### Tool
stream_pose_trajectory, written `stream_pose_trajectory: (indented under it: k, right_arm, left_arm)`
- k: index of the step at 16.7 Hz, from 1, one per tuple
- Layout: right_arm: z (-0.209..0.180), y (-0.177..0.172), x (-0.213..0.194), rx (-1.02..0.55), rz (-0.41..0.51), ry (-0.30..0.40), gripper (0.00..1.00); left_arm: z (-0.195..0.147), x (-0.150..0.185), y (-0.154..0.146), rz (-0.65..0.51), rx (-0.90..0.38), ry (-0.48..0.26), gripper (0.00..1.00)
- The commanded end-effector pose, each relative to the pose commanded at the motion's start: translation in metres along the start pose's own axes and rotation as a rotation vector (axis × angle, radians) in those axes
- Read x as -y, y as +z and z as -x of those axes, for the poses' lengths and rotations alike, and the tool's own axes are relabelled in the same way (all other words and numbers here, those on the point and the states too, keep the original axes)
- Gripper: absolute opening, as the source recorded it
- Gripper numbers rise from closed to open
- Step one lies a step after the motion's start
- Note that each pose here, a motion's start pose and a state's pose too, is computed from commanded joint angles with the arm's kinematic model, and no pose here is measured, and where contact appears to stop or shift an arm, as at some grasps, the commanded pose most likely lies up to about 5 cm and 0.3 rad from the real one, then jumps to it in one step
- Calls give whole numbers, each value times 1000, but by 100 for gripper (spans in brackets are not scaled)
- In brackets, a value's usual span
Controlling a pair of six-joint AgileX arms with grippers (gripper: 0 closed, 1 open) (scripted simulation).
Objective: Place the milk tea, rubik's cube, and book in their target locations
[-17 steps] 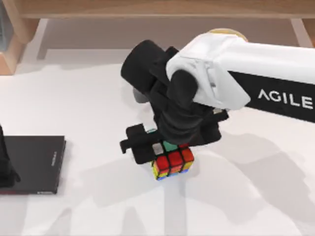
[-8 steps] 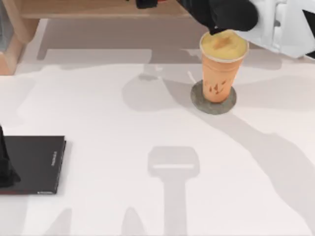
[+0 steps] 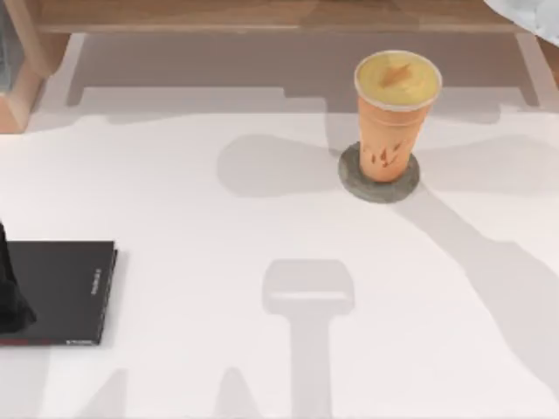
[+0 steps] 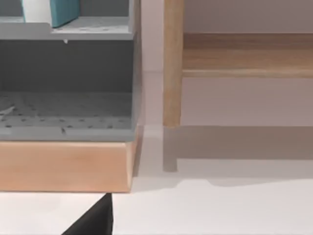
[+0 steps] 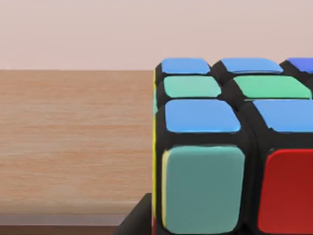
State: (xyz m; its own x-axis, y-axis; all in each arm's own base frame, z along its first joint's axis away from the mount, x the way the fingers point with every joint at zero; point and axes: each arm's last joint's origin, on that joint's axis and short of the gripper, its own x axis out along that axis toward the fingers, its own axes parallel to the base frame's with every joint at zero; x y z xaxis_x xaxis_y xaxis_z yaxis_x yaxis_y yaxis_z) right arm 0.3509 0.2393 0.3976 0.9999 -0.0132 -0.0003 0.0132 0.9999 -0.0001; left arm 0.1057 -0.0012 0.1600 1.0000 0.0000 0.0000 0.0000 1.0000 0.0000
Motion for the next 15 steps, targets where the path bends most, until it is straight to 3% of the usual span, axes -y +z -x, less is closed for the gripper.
stream_pose_trajectory:
  k: [7, 15]
  right_arm:
    - [-6, 7, -3, 4, -11, 3, 0]
    - [-61, 19, -3, 19, -37, -28, 0]
  left_arm:
    - [0, 0, 0, 0, 0, 0, 100]
    - [0, 0, 0, 0, 0, 0, 100]
